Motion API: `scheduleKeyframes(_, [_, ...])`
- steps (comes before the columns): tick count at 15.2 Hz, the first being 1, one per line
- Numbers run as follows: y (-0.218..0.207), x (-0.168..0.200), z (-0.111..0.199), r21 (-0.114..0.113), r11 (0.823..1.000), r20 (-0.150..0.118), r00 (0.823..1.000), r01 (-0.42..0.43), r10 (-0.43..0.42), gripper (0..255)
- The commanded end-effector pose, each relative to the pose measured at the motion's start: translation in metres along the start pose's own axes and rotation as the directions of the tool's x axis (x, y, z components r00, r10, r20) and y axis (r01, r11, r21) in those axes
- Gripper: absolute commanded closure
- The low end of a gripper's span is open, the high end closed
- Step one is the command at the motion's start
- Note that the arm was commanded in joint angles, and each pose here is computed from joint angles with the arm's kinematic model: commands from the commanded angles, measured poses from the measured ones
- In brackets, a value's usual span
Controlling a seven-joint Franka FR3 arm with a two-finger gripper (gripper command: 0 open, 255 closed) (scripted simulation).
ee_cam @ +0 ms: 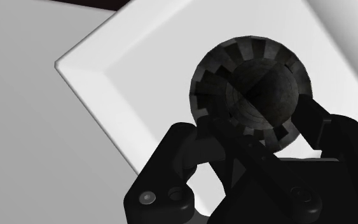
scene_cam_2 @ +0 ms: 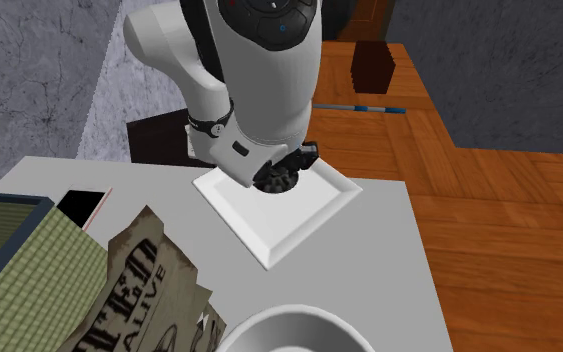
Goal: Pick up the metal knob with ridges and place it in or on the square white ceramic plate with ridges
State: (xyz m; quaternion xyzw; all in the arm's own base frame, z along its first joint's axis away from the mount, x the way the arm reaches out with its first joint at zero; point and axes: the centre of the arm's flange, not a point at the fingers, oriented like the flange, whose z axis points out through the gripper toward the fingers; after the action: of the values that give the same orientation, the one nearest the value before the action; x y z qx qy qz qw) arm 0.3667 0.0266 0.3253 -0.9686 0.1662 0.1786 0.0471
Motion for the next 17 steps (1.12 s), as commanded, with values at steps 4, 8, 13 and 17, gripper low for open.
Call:
scheduleKeyframes(4, [-0.001,0.009,0.026,0.0,1.0,-0.001,1.0,0.0,0.0,255])
scheduleKeyframes(8, [-0.001,0.011,0.03,0.0,1.0,-0.001,1.0,0.0,0.0,255])
scheduleKeyframes(13, [-0.001,0.011,0.03,0.0,1.0,-0.001,1.0,0.0,0.0,255])
scheduleKeyframes(17, [-0.001,0.011,0.03,0.0,1.0,-0.001,1.0,0.0,0.0,0])
